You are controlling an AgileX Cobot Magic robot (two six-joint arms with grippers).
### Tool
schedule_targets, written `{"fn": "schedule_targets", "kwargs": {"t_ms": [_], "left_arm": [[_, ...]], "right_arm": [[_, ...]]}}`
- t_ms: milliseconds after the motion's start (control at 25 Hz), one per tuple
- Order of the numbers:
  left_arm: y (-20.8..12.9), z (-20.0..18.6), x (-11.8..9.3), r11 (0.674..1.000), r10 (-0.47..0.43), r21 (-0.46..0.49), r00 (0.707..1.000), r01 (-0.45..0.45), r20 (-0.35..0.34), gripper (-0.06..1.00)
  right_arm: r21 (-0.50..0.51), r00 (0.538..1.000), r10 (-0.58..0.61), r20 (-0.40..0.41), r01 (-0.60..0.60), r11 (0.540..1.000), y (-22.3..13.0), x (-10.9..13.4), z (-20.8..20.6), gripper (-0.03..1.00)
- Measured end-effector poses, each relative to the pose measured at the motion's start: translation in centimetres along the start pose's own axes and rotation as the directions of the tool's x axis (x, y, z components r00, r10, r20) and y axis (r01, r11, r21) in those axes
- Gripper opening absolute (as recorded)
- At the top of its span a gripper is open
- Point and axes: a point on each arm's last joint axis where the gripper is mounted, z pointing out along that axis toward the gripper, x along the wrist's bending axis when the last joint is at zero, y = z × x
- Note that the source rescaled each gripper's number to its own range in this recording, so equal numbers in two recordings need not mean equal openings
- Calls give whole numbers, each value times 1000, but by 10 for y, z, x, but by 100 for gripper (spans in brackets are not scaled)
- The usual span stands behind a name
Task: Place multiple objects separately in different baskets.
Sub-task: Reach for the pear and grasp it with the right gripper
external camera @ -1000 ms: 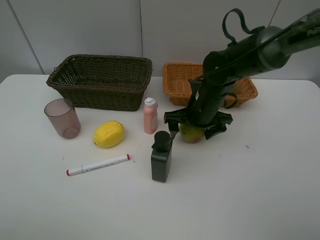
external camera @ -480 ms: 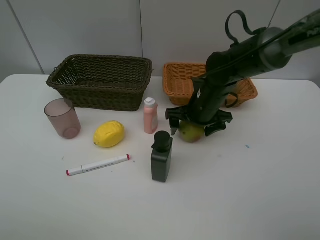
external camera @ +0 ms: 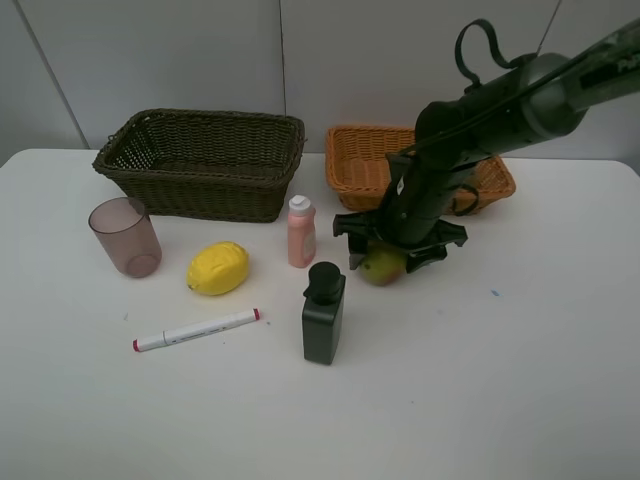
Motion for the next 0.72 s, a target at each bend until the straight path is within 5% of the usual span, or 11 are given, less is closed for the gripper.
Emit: {"fn": "schedule_targets", "kwargs": {"t_ms": [320,720], "left_arm": [[0,0,0,1000,0,0,1000,0,0,96],[0,0,0,1000,0,0,1000,0,0,96]], "right_arm": [[16,1000,1,8,-1,1000,-1,-1,-6,65],[-63,1000,-3,-27,2,998,3,0,-72,65]]}}
